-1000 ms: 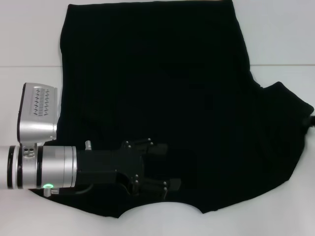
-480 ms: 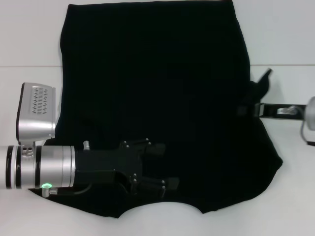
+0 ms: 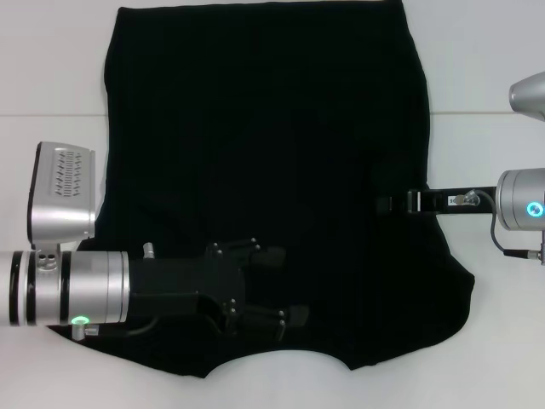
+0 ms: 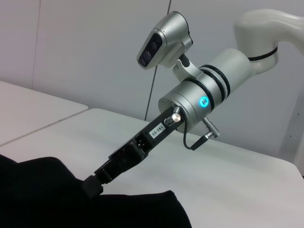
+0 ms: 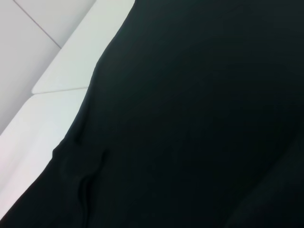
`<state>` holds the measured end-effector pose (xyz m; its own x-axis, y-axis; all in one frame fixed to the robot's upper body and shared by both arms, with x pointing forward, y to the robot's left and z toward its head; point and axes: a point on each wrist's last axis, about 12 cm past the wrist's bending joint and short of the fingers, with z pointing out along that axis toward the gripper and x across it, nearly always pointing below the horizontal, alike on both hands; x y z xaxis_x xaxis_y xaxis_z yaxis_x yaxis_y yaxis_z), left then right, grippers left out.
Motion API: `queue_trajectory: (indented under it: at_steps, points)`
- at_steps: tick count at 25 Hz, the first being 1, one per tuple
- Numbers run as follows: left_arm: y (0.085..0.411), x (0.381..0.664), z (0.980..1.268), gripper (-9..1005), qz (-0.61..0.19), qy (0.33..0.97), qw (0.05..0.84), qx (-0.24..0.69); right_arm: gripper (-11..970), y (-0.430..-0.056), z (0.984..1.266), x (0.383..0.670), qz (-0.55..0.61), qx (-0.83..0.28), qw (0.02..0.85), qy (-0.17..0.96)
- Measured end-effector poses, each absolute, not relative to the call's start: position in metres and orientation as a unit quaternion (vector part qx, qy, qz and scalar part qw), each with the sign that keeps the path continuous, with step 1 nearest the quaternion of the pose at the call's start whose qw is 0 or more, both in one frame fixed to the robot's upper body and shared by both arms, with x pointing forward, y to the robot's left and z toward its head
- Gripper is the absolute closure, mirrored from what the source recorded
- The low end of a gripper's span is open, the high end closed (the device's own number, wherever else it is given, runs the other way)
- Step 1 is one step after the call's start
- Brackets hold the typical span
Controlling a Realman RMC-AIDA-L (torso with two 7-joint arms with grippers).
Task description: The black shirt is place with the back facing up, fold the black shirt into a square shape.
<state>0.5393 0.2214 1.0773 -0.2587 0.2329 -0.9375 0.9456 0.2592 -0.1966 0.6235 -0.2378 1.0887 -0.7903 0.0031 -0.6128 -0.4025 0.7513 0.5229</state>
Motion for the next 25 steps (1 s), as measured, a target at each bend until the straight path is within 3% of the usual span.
queue_trajectory:
  at_steps: [13,15,25]
  points:
    - [0.227,0.543,1.080,34,-0.421,0.685,0.431,0.410,758,-0.258,1.112,0.607,0.444,-0.123,0.353,0.815]
    - [0.231,0.544,1.080,34,-0.422,0.690,0.437,0.394,515,-0.262,1.112,0.601,0.456,-0.131,0.369,0.799]
    - [0.298,0.534,1.080,35,-0.409,0.754,0.456,0.237,116,-0.246,1.092,0.585,0.465,-0.154,0.405,0.772]
